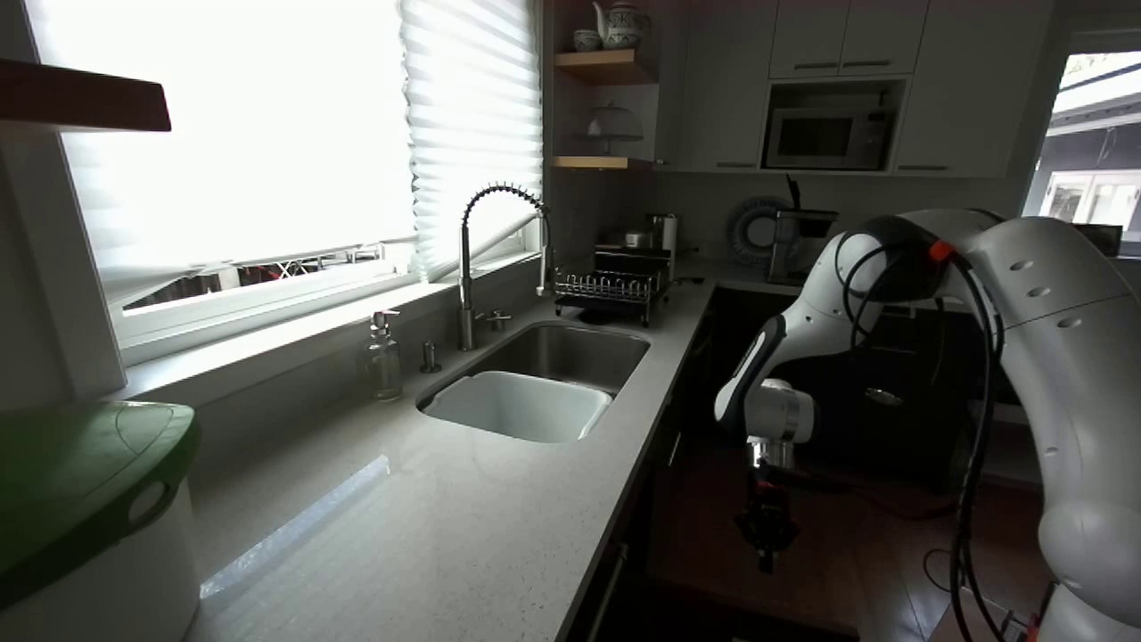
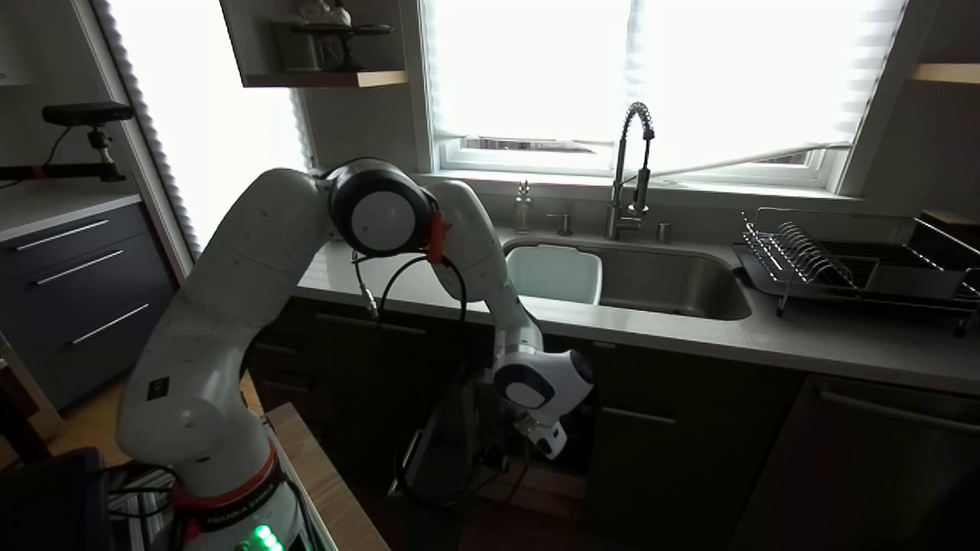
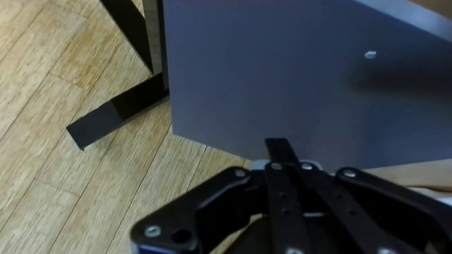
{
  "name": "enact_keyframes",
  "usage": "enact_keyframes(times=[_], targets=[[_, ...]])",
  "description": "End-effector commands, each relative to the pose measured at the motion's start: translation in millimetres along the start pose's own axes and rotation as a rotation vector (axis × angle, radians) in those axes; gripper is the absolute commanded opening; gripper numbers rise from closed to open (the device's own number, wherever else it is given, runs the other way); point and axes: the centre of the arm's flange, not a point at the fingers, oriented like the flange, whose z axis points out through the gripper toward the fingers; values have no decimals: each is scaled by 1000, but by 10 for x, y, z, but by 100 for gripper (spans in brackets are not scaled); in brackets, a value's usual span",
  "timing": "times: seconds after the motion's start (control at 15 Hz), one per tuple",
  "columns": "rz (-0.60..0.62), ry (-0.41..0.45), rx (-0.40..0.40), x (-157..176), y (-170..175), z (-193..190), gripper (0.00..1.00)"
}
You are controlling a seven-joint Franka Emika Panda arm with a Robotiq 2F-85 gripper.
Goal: Open the cupboard door
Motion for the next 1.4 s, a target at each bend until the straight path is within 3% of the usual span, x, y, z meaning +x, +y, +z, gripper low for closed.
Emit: enact_keyframes(times=[0.0,0.6,0.93,1.0,1.33], targets=[[-25,163,-53,-494,-127,-311,34],[-96,512,-138,-1572,-150,-1031,99],[-128,648,-201,-2132,-72,-1461,100],[-128,596,-182,-1698,-98,-1309,100],[-142,652,-186,-1955,-92,-1443,100]])
